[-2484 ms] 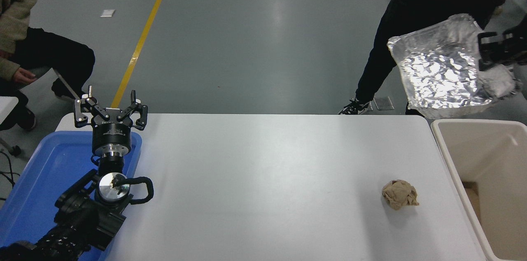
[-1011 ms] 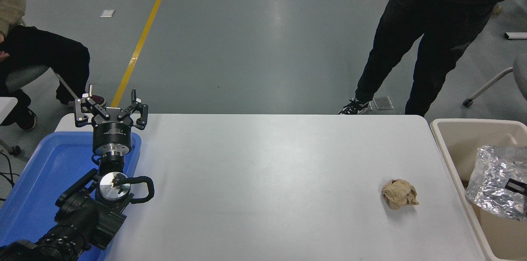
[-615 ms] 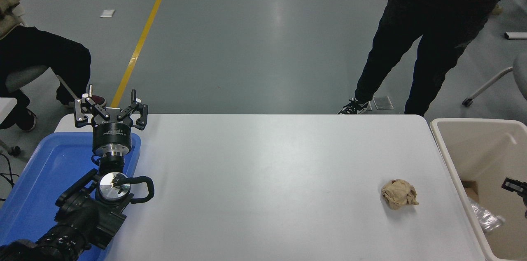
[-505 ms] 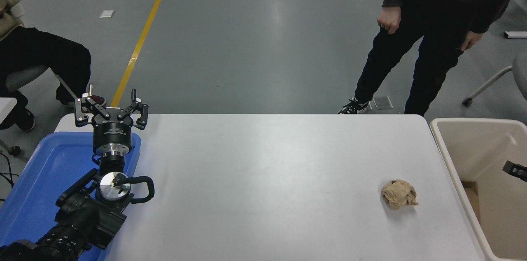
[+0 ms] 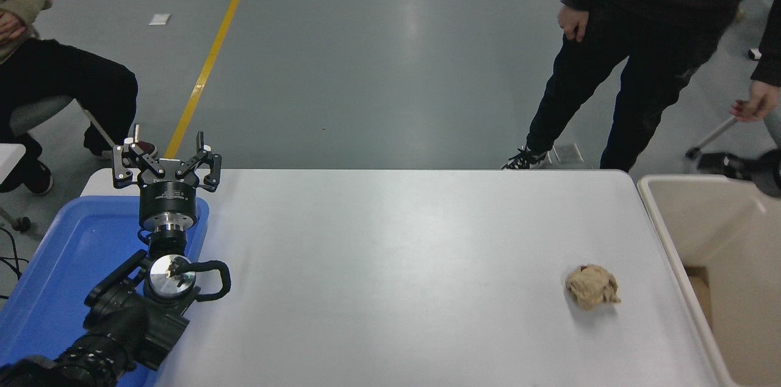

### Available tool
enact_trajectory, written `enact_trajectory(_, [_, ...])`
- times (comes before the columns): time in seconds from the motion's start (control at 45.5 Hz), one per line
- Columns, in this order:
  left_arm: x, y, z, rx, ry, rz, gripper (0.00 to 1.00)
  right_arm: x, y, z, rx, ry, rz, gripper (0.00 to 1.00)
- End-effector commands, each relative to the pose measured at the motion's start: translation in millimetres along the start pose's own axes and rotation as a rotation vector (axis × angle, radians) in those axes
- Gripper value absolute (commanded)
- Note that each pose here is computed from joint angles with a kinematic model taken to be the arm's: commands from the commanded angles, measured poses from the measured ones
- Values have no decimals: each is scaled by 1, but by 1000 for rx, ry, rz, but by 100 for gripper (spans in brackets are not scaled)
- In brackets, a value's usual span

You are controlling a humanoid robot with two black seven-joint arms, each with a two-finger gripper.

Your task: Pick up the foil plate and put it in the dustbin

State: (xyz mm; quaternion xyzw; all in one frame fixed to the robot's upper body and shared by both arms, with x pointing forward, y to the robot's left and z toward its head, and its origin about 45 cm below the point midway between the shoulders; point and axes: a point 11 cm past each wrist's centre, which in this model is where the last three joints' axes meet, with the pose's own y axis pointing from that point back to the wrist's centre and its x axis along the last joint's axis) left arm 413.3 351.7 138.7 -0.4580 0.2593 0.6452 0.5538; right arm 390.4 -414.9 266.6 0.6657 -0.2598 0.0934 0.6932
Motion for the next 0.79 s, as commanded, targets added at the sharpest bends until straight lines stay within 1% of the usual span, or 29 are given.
enact_trajectory(0.0, [1,0,1,0,-1,1,99,-20,50,-107,126,219,-207,100])
enact_trajectory(0.11, [1,0,1,0,-1,1,99,-29,70,-146,159,269,-293,100])
enact_trajectory(0.198, [1,0,1,0,-1,1,99,-45,86,-175,181,293,-384,100])
enact_trajectory(0.308, [2,0,2,-3,-3,3,99,-64,108,-199,201,299,-491,100])
enact_trajectory(0.352, [2,0,2,-3,-3,3,99,-69,114,-200,201,296,-511,100])
enact_trajectory(0.484, [2,0,2,-3,-3,3,99,-74,126,-205,199,306,-517,100])
enact_trajectory(0.769, [2,1,3,-5,-3,5,99,-66,131,-197,174,291,-491,100])
